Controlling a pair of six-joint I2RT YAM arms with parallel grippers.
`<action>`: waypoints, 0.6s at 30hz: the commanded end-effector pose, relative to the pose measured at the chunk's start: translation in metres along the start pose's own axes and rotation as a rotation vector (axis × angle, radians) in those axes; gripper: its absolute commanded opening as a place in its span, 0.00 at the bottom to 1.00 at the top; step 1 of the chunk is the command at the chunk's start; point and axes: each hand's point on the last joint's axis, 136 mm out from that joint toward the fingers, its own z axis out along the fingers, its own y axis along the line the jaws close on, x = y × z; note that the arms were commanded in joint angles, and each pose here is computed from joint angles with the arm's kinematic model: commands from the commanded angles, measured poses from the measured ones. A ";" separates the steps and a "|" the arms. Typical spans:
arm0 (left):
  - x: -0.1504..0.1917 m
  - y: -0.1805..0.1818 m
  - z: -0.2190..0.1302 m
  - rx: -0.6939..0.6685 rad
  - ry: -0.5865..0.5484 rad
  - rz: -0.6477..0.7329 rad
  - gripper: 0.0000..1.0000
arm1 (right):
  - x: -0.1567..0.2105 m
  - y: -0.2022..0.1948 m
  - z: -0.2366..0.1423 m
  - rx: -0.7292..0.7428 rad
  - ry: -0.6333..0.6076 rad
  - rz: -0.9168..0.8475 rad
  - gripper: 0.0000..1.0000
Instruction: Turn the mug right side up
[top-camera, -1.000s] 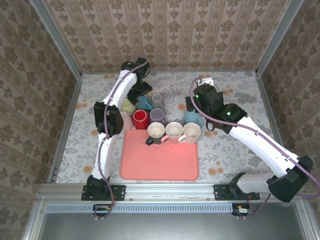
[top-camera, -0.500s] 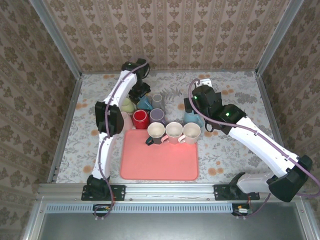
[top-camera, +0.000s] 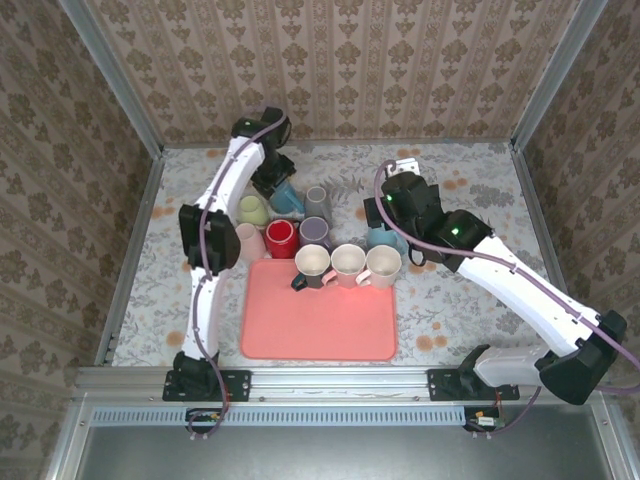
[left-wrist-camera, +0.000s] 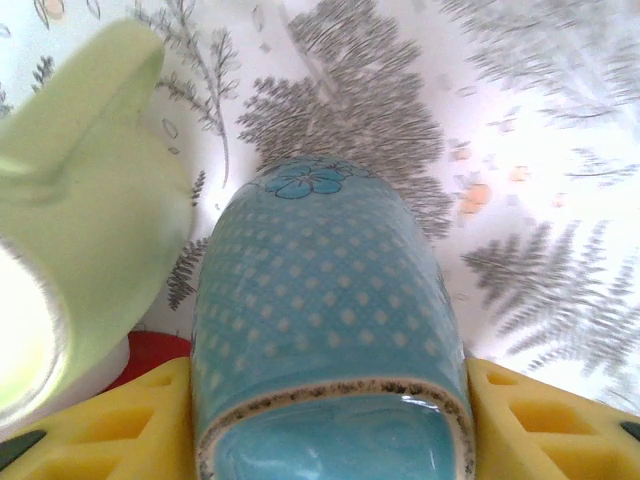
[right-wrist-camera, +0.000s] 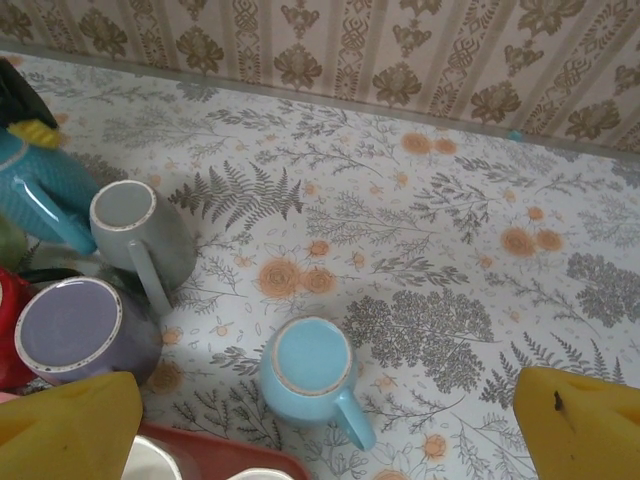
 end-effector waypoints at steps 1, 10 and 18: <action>-0.016 -0.028 -0.095 0.239 -0.107 0.023 0.36 | -0.026 -0.003 -0.022 -0.031 -0.079 0.027 0.97; -0.002 -0.020 -0.188 0.476 -0.215 0.116 0.34 | -0.041 0.021 -0.051 -0.255 -0.134 0.070 0.96; 0.022 0.009 -0.248 0.935 -0.345 0.260 0.35 | -0.030 0.048 -0.062 -0.436 -0.105 0.090 0.94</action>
